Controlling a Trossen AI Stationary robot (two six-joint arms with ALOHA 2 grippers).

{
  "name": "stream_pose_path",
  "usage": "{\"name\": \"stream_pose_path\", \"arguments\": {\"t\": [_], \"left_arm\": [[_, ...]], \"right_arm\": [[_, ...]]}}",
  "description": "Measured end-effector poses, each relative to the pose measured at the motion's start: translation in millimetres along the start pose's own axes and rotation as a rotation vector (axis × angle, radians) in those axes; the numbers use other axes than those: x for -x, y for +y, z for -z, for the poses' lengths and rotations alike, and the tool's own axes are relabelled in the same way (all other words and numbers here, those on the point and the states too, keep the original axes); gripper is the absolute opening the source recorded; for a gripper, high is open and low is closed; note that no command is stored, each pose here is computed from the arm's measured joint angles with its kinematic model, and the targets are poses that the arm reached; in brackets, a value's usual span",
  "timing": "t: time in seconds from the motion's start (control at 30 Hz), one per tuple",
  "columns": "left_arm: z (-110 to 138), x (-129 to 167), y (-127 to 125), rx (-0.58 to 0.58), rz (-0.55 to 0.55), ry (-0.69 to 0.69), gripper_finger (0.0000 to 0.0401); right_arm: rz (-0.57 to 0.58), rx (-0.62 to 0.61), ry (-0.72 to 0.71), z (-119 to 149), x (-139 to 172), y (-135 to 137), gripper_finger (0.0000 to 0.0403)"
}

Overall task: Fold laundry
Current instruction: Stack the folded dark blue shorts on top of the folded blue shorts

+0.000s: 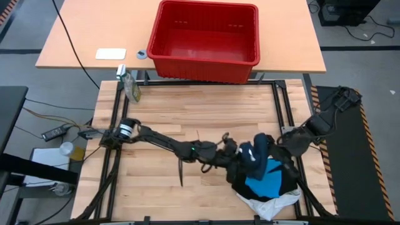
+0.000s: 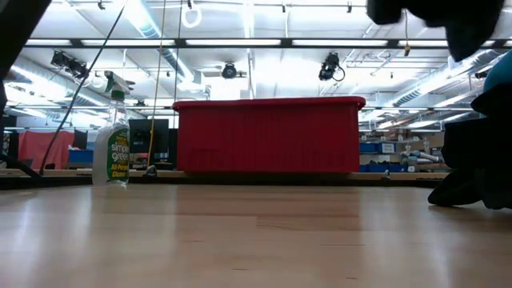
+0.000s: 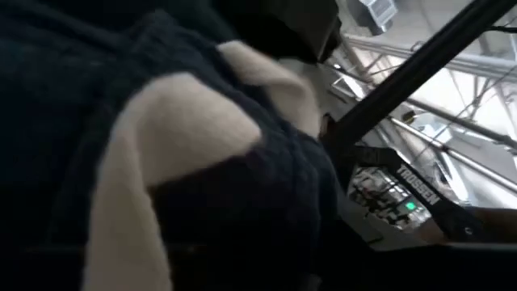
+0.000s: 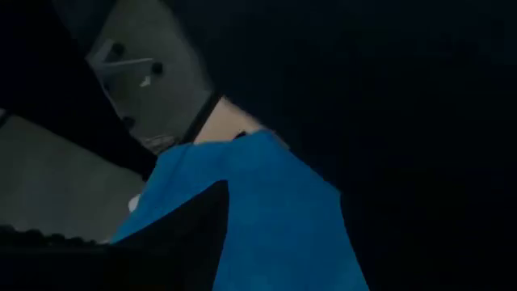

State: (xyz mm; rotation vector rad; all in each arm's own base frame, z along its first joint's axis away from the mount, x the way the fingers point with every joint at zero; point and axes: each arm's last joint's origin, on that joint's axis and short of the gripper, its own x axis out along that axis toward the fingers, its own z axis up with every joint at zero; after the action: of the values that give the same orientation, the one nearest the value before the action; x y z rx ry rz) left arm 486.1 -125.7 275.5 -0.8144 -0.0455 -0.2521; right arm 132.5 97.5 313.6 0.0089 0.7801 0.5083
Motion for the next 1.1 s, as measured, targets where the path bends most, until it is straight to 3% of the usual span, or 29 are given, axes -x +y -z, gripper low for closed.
{"name": "stream_pose_path", "arguments": {"t": [0.3,0.53,0.83,1.1], "left_arm": [[34.5,-35.9,3.6,0.025,0.021,0.031,0.0116],[72.3,-58.4,23.0,0.033,-0.017,0.094,0.0116],[93.7,-57.8,35.9,0.043,-0.115,0.200,0.0116],[102.3,-55.5,35.9,0.045,-0.169,0.232,0.0116]], "right_arm": [[-0.077,-0.020,0.083,16.5,9.7,19.4,0.0232],[-0.089,-0.028,0.200,38.0,-0.7,32.3,0.0232],[-0.304,-0.190,0.462,50.4,10.3,47.0,0.0232],[-0.370,-0.251,0.372,26.4,39.2,54.4,0.0232]]}}
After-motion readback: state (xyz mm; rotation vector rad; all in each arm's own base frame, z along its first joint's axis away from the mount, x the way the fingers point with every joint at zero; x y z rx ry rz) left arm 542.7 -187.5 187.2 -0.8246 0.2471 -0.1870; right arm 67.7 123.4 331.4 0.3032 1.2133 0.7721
